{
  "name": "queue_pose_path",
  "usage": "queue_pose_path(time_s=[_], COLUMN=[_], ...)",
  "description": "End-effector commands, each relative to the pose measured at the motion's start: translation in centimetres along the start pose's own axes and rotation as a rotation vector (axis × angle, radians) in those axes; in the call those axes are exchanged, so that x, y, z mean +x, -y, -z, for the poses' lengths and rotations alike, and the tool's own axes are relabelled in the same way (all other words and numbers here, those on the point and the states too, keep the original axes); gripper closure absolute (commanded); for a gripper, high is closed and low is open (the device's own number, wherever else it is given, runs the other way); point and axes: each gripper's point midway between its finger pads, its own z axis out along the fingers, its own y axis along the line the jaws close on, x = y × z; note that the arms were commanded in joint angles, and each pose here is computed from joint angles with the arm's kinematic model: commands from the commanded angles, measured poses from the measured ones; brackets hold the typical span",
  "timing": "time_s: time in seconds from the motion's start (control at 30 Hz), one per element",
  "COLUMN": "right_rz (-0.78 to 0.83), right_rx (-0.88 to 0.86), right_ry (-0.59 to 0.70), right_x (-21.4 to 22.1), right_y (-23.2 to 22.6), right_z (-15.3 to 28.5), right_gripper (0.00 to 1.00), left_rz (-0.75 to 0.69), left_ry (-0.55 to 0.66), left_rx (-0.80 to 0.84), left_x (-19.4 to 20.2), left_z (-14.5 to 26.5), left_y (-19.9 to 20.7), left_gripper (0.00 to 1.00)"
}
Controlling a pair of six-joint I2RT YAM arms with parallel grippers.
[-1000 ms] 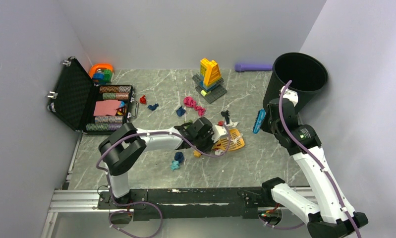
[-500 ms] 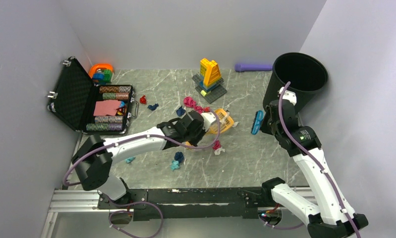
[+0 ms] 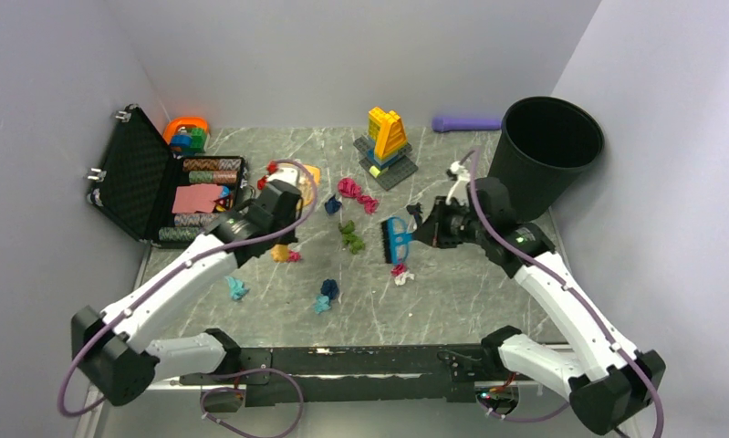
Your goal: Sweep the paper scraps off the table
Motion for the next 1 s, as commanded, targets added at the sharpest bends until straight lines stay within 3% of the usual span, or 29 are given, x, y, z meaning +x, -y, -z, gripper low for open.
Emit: queue_pose_path(time_s=[0.0, 0.3, 0.6, 0.97], right_rz=[0.048, -0.034, -0.167, -0.122], right_rx=[-0.272, -0.347, -0.463, -0.636], right_ry=[0.023, -0.015, -0.039, -0.124], right_x=[-0.3, 3.8, 6.1, 7.5], right_y=[-7.4, -15.9, -23.7, -33.3], right_z=[-1.3, -9.5, -16.4, -20.2], right_gripper=[1.00, 1.00, 1.00, 1.00], left_rz=[0.121, 0.203, 0.306, 0.336], left_ry=[0.031, 0.042, 0.038, 0.094], left_rx=[-0.095, -0.165, -0.147, -0.193], left_x=[-0.8, -2.0, -5.4, -8.7], left_z=[4.2, 7.2, 8.9, 12.7], left_y=[-4.8, -10.8, -12.0, -13.5], left_gripper=[1.00, 1.00, 1.00, 1.00])
